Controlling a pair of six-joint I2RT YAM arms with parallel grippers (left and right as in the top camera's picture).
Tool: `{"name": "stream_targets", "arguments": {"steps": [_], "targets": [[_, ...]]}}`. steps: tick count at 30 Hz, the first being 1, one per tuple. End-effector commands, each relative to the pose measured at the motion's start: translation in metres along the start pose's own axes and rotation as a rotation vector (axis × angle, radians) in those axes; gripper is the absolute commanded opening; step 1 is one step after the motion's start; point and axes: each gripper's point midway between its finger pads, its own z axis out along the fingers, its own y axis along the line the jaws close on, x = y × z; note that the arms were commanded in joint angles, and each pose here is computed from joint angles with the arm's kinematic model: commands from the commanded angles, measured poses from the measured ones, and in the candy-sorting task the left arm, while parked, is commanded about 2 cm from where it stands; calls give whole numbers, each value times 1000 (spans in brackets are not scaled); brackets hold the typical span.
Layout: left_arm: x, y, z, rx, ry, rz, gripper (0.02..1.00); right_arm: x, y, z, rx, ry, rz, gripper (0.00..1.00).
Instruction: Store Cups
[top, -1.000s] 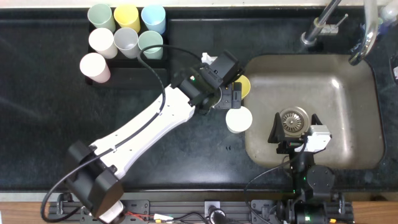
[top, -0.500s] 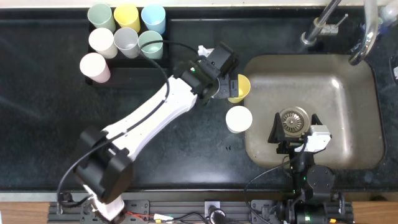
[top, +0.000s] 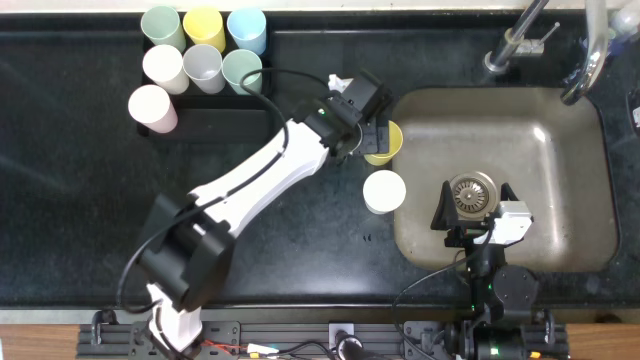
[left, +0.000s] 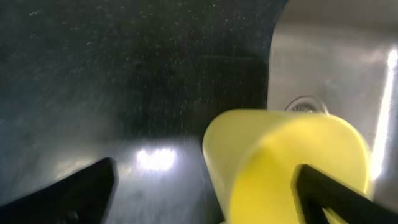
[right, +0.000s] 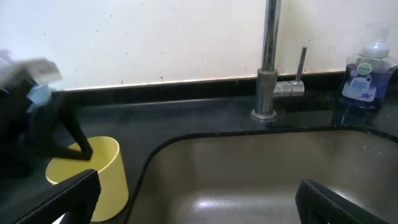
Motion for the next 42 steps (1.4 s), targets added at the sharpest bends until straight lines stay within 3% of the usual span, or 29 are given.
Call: {"name": "stream_targets", "arguments": {"steps": [1, 2, 3, 4, 5, 10, 15, 19, 23, 28, 33, 42], "targets": [[3, 4, 13, -15, 22, -10, 560, -2, 1, 0, -7, -10, 4, 998], [4, 5, 13, -18, 24, -11, 557, -2, 1, 0, -6, -10, 4, 996], [4, 5, 13, -20, 25, -12, 294, -2, 1, 0, -6, -10, 4, 998], [4, 6, 13, -23, 26, -13, 106, -2, 1, 0, -6, -10, 4, 998], [4, 7, 13, -24, 27, -15, 36, -2, 1, 0, -6, -10, 4, 998], [-6, 8, 1, -17, 9, -27, 36, -2, 1, 0, -6, -10, 4, 998], [-36, 29, -58, -63, -71, -72, 38, -2, 1, 0, -6, -10, 4, 998], [-57, 88, -118, -151, -113, -179, 36, -2, 1, 0, -6, -10, 4, 998], [-72, 165, -149, -228, -107, -395, 36, -2, 1, 0, -6, -10, 4, 996], [-79, 234, -152, -265, -60, -605, 36, -2, 1, 0, -6, -10, 4, 998], [-77, 264, -142, -301, -33, -753, 38, -2, 1, 0, -6, -10, 4, 996], [-68, 279, -117, -368, 31, -803, 36, -2, 1, 0, -6, -10, 4, 996]]}}
